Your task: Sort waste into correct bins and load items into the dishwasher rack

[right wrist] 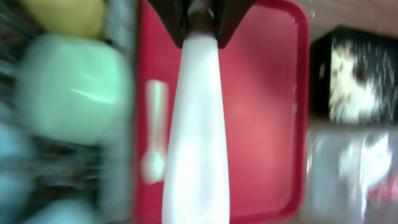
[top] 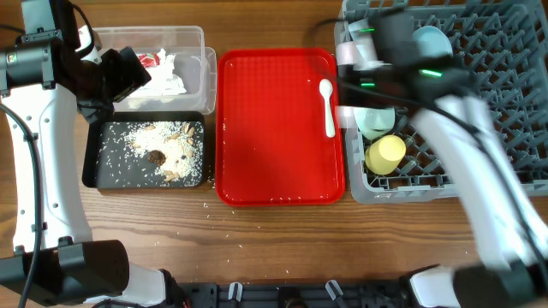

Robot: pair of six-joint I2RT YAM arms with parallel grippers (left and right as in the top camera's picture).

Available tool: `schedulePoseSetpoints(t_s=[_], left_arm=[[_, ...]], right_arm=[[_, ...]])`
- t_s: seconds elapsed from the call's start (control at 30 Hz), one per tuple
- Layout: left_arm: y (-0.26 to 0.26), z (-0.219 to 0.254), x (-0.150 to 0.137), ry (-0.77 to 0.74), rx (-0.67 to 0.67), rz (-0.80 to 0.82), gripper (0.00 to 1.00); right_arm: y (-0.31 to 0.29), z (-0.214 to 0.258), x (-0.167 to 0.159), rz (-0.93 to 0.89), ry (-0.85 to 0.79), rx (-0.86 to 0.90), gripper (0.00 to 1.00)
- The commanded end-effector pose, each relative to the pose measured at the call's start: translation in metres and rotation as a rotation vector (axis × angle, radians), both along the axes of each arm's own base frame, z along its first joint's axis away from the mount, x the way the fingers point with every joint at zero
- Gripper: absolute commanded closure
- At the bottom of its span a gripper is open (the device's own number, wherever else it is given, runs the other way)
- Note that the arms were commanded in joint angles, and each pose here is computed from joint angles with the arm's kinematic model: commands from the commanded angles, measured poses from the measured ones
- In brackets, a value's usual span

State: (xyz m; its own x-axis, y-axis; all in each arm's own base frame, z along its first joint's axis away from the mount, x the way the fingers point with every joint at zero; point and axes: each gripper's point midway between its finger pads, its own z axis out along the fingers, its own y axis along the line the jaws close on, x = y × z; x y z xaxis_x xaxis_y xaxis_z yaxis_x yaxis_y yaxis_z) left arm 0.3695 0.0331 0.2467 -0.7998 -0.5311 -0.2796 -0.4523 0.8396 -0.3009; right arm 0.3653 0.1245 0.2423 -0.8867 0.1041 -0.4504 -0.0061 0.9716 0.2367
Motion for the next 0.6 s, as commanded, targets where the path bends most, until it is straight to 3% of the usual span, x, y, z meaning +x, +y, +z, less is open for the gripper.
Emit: schedulePoseSetpoints(t_s=[0.0,0.1,0.23,0.27,0.37,0.43,0.5,0.57], left_arm=[[-0.001,-0.003,0.001,0.004,-0.003,-0.014,0.09],[-0.001,-0.003,0.001,0.004,-0.004,-0.014,0.09],[-0.001,-0.003,0.001,0.004,-0.003,-0.014,0.09],[-0.001,-0.003,0.001,0.004,-0.003,-0.014,0.09],[-0.001,-0.003,0.001,0.004,-0.003,-0.014,0.09],[-0.001,-0.003,0.001,0.004,-0.003,-0.014,0.09],[-0.001,-0.003,0.001,0.004,-0.003,-0.014,0.09],[-0.001,-0.003,0.001,0.003,-0.003,-0.014,0.09]], right_arm=[[-0.117,0.022,-0.017,-0.52,-0.021,-0.113,0.96],[-0.179,0.0,-0.033,-0.833,0.065,-0.067,0.96],[-0.186,-0.07,-0.027,-0.883,0.179,0.034,0.96],[-0.185,-0.08,-0.027,-0.88,0.191,0.038,0.92],[-0.185,-0.084,-0.026,-0.873,0.186,0.034,0.63],[-0.18,-0.063,-0.016,-0.783,0.126,0.048,0.48],[-0.17,-0.038,-0.009,-0.677,0.061,0.082,0.46],[-0.141,0.013,0.002,-0.443,-0.072,0.133,0.46]])
